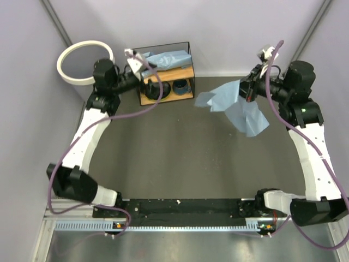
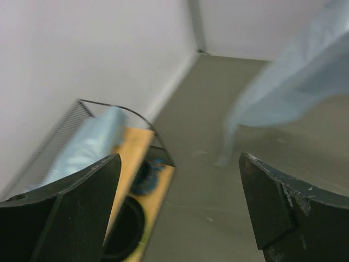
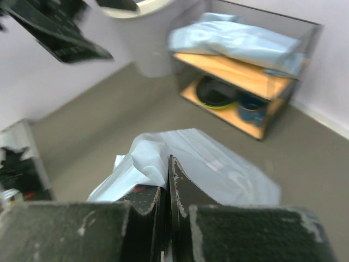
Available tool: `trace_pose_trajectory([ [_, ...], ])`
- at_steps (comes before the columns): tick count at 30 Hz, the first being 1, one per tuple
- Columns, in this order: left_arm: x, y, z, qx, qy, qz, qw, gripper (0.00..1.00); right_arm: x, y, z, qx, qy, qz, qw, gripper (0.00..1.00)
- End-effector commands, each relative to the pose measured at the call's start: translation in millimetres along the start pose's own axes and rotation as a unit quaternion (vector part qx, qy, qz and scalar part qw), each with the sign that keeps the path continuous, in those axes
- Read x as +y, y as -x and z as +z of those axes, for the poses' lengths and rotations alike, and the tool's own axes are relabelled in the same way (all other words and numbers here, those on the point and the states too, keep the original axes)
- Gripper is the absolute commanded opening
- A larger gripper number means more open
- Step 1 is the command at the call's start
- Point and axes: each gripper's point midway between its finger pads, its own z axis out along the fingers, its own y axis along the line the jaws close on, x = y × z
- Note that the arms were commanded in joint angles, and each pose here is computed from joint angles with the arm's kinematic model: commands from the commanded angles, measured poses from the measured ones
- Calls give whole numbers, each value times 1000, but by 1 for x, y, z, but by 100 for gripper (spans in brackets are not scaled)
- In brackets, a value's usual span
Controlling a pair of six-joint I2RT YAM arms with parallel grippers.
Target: Put the trash bags into the trash bin
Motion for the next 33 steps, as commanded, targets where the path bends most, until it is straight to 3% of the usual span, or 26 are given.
trace_pose_trajectory([
  [1, -98, -17, -38, 7, -133, -54, 990, 97, 84, 31, -22, -35, 150, 16, 988, 0],
  [7, -165, -18, -47, 11, -158, 41, 987, 99, 118, -20, -25, 12, 224, 74, 972, 0],
  [17, -223, -17, -14, -29, -175, 23, 984, 99, 176, -68, -16, 65, 314, 101, 942, 0],
  [24, -256, -20, -19, -30, -241, -18, 970, 99, 182, -76, -8, 80, 327, 114, 935, 0],
  [26, -266, -15, -23, -34, -266, -35, 963, 72, 183, -80, -3, 84, 330, 111, 934, 0],
  [27, -267, -20, -24, -18, -268, -50, 962, 52, 182, -77, -2, 82, 328, 108, 935, 0],
  [28, -264, -17, -23, -14, -260, -53, 964, 18, 180, -75, 1, 81, 323, 108, 937, 2],
  [29, -254, -24, -22, 7, -234, -60, 970, 0, 176, -75, 6, 84, 318, 112, 938, 9],
  [30, -248, -26, -23, 14, -225, -60, 972, 0, 173, -69, 7, 81, 313, 114, 939, 35],
  [32, -215, -30, -29, 22, -187, -65, 980, 0, 155, -65, 8, 85, 290, 150, 941, 69],
  [33, -204, -29, -31, 23, -176, -66, 982, 0, 146, -64, 9, 89, 282, 166, 941, 75],
])
